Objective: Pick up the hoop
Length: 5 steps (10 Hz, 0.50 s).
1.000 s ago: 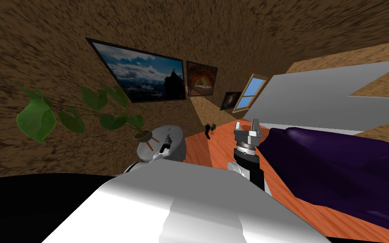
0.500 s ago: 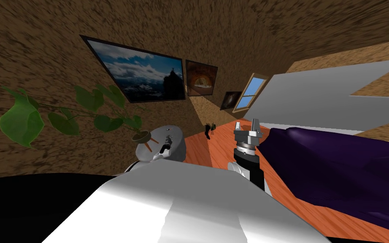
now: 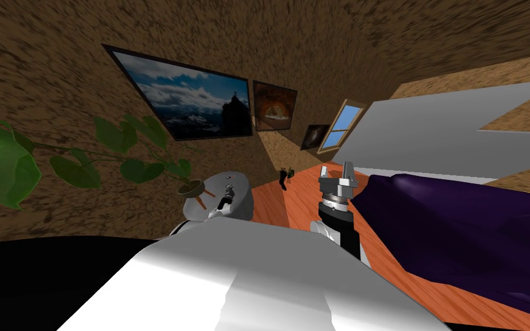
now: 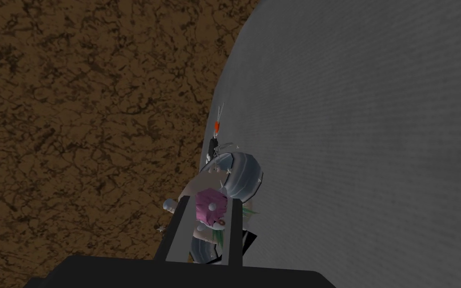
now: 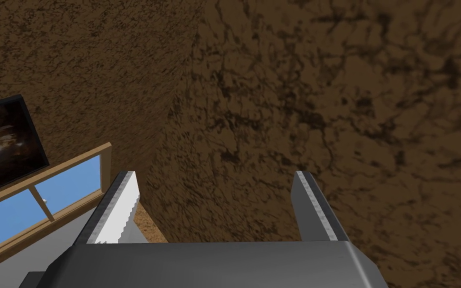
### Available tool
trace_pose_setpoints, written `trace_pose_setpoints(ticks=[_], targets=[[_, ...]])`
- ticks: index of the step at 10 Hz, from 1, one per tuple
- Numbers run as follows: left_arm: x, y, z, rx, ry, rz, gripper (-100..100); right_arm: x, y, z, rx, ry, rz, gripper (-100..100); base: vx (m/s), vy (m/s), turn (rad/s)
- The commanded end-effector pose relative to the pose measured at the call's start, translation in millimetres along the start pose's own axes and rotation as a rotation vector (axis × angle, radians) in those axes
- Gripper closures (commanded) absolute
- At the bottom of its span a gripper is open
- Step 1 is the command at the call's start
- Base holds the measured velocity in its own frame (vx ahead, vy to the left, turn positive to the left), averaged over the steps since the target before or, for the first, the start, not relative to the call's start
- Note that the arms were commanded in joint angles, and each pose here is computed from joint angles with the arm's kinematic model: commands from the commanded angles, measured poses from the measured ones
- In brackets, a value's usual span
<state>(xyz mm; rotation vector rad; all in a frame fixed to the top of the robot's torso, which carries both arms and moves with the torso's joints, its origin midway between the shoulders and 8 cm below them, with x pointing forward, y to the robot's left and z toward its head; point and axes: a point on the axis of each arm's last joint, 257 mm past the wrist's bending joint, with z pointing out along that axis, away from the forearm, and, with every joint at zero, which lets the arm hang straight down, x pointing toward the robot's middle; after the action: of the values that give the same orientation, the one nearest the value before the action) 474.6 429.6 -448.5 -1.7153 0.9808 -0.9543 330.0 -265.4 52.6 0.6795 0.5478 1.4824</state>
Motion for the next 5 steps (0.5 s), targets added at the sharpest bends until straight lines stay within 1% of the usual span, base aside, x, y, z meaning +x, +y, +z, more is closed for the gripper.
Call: trace_pose_setpoints(ticks=[1,2,3,4,5], targets=[[0.0,0.0,0.0,0.0,0.0,0.0,100,0.0,0.0,0.0,0.0,0.0,0.0,0,0.0,0.0,0.0],[0.0,0.1,-0.1,0.0,0.0,0.0,100,0.0,0.0,0.0,0.0,0.0,0.0,0,0.0,0.0,0.0],[0.0,0.2,-0.1,0.0,0.0,0.0,0,0.0,0.0,0.0,0.0,0.0,0.0,0,0.0,0.0,0.0],[0.0,0.3,-0.1,-0.001,0.0,0.0,100,0.0,0.0,0.0,0.0,0.0,0.0,0,0.0,0.0,0.0],[-0.1,0.4,-0.2,-0.001,0.0,0.0,0,0.0,0.0,0.0,0.0,0.0,0.0,0,0.0,0.0,0.0]])
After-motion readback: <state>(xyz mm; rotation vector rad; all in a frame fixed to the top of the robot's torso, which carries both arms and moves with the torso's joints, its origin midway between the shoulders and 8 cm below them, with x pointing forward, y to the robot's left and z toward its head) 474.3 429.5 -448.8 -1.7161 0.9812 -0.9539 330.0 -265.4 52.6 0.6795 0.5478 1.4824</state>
